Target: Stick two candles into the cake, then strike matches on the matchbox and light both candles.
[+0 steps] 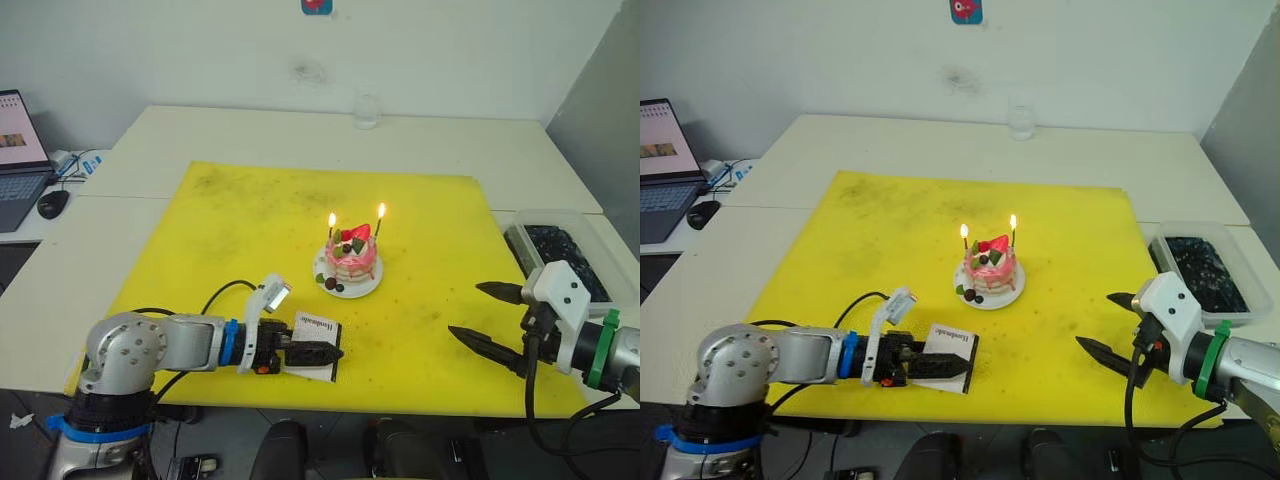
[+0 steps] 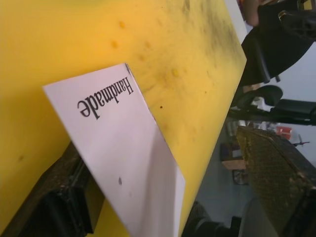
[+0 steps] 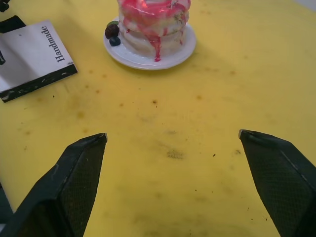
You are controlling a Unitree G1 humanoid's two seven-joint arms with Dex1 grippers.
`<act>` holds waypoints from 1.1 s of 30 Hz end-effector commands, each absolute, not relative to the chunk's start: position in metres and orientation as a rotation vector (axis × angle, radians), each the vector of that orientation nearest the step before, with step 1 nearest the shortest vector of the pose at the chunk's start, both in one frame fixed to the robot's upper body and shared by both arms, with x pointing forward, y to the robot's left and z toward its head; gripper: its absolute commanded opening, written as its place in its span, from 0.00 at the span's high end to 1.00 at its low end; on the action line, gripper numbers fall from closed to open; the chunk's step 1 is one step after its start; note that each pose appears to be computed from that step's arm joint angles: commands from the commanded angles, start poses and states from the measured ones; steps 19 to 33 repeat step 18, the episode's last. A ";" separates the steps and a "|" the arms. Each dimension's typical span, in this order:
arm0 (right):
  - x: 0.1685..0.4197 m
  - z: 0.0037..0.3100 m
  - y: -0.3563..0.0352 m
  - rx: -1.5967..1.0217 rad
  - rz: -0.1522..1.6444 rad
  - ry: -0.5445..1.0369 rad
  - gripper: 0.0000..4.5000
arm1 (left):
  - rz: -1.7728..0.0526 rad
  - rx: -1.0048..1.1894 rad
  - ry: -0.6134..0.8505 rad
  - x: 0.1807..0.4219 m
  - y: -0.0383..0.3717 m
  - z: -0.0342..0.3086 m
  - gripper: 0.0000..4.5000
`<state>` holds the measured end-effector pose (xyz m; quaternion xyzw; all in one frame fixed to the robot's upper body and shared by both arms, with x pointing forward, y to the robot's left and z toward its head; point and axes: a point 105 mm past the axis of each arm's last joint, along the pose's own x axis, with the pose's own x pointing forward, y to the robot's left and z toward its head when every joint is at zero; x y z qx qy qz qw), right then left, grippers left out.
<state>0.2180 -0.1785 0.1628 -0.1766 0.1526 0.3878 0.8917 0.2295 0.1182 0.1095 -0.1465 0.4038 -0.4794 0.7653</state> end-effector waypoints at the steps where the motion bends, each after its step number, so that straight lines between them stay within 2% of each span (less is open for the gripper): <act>1: 0.219 0.180 -0.179 -0.441 0.834 0.262 0.00 | -1.031 -0.142 0.752 0.230 0.136 0.134 0.07; 4: 0.221 0.185 -0.183 -0.479 0.855 0.257 0.00 | -1.044 0.053 0.686 0.225 0.155 0.142 0.07; 8: 0.229 0.193 -0.198 -0.535 0.871 0.238 0.00 | -0.925 0.332 0.525 0.246 0.200 0.152 0.07; 11: 0.232 0.200 -0.206 -0.566 0.893 0.232 0.00 | -0.902 0.437 0.450 0.253 0.221 0.159 0.07; 17: 0.229 0.216 -0.221 -0.643 0.937 0.236 0.00 | -0.865 0.447 0.400 0.260 0.249 0.176 0.07; 33: 0.228 0.217 -0.222 -0.645 0.947 0.245 0.00 | -0.869 0.436 0.414 0.260 0.250 0.176 0.07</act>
